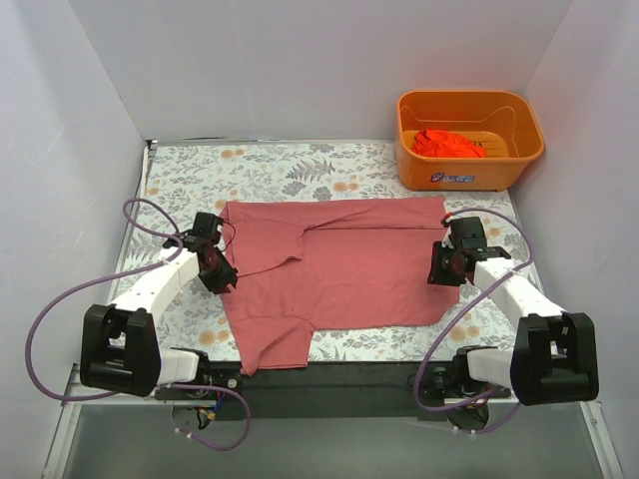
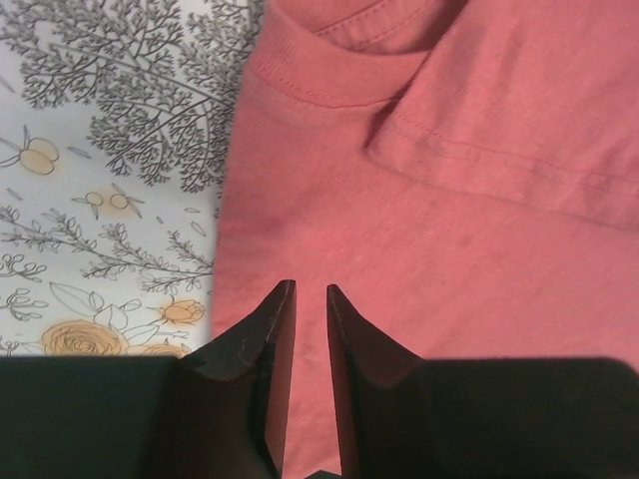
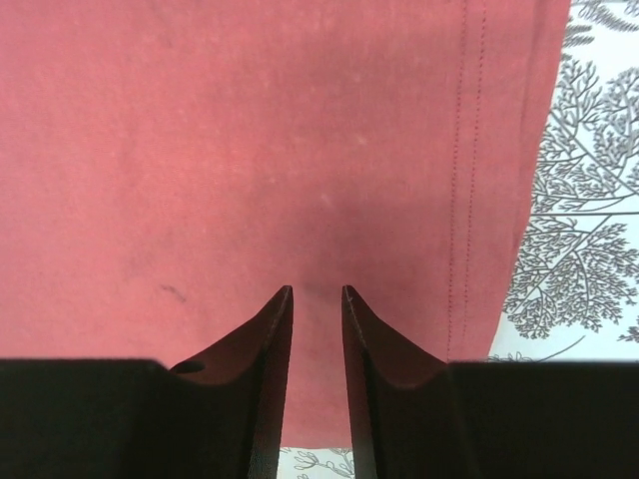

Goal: Fold and stack the t-shirts
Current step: Fold the tshirt

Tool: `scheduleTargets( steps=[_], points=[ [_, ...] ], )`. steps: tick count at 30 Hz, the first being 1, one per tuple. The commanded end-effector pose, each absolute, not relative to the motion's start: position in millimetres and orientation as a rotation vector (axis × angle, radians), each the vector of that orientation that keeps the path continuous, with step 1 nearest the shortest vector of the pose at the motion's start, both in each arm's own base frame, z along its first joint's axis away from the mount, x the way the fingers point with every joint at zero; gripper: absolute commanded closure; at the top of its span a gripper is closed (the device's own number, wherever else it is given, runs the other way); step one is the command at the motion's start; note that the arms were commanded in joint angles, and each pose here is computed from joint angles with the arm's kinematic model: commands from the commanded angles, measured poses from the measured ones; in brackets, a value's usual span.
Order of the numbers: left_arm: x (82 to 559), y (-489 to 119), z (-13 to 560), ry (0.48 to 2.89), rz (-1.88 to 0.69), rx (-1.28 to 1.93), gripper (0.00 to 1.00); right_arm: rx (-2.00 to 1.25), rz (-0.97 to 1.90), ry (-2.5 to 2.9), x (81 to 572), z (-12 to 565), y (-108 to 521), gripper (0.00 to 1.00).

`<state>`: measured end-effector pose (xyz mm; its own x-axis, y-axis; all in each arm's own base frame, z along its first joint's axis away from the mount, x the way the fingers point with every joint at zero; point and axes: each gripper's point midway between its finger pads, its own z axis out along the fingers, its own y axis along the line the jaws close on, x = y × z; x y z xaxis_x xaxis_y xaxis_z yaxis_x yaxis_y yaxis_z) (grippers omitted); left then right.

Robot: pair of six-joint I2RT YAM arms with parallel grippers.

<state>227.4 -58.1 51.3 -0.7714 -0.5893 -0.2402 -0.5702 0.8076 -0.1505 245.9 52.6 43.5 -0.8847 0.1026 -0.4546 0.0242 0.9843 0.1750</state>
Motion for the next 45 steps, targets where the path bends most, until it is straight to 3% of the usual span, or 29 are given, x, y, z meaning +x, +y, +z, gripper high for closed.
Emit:
scheduleTargets(
  steps=[1, 13, 23, 28, 34, 45],
  points=[
    [241, -68, 55, 2.668, -0.188, -0.853, 0.83, 0.078, 0.206, 2.687, 244, 39, 51, 0.68],
    [249, -53, 3, 2.735, -0.038, -0.918, 0.83, 0.091, 0.181, 2.754, 266, 16, 52, 0.71],
    [298, -38, 14, 2.663, 0.011, -0.912, 0.78, 0.106, 0.2, 2.668, 320, 51, 59, 0.58],
    [298, -37, 35, 2.567, -0.049, -0.866, 0.73, 0.242, 0.168, 2.65, 292, 67, 33, 0.51],
    [294, -43, 77, 2.395, -0.184, -0.796, 0.58, 0.558, 0.488, 2.532, 254, 73, 14, 0.32],
    [294, -38, 111, 2.239, -0.218, -0.773, 0.55, 0.735, 0.714, 2.437, 240, 35, 37, 0.33]
  ],
)
